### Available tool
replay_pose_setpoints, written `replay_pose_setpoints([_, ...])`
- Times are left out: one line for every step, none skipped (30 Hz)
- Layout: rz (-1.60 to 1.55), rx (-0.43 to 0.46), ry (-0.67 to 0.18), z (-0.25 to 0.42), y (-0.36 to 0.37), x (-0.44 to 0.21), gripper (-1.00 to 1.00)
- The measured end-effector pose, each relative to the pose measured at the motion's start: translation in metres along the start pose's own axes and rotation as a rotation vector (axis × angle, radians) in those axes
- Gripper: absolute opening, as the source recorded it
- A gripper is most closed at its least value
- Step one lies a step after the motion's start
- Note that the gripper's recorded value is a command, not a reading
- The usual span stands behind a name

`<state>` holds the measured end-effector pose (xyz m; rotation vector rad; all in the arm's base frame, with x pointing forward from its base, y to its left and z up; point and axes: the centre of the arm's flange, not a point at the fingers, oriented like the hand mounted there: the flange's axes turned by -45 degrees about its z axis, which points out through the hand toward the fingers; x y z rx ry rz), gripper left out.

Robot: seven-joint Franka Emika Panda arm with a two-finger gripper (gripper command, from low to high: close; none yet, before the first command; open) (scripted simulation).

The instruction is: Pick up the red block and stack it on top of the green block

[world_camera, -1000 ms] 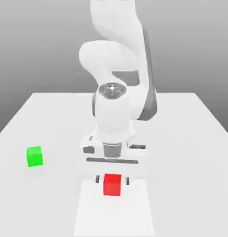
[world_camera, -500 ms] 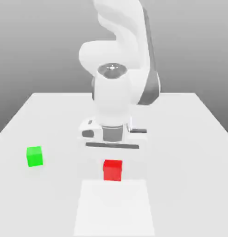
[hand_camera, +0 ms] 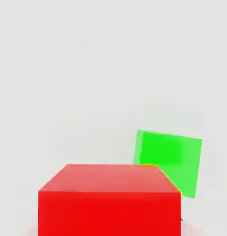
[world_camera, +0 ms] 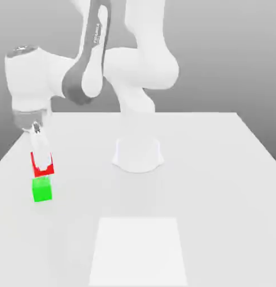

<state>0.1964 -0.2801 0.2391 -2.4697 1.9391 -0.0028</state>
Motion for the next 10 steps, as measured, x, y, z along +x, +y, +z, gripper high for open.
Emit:
replay_pose_setpoints([0.013, 0.002, -0.001, 0.006, 0.003, 0.002, -1.0])
replay_pose_setpoints([0.019, 0.003, -0.001, 0.014, 0.004, 0.003, -1.0])
replay_pose_setpoints([0.023, 0.004, -0.002, 0.021, 0.004, 0.003, -1.0])
replay_pose_setpoints([0.024, 0.004, -0.002, 0.03, 0.005, 0.004, -1.0])
replay_pose_setpoints([0.023, 0.004, -0.002, 0.038, 0.004, 0.003, -1.0])
replay_pose_setpoints([0.024, 0.003, -0.001, 0.047, 0.005, 0.003, -1.0])
replay_pose_setpoints([0.023, 0.001, -0.001, 0.054, 0.005, 0.002, 1.0])
replay_pose_setpoints([0.016, 0.001, -0.001, 0.054, 0.003, 0.001, 1.0])
replay_pose_setpoints([0.015, 0.001, -0.001, 0.054, 0.003, 0.001, 1.0])
replay_pose_setpoints([0.014, 0.001, -0.001, 0.054, 0.002, 0.001, 1.0])
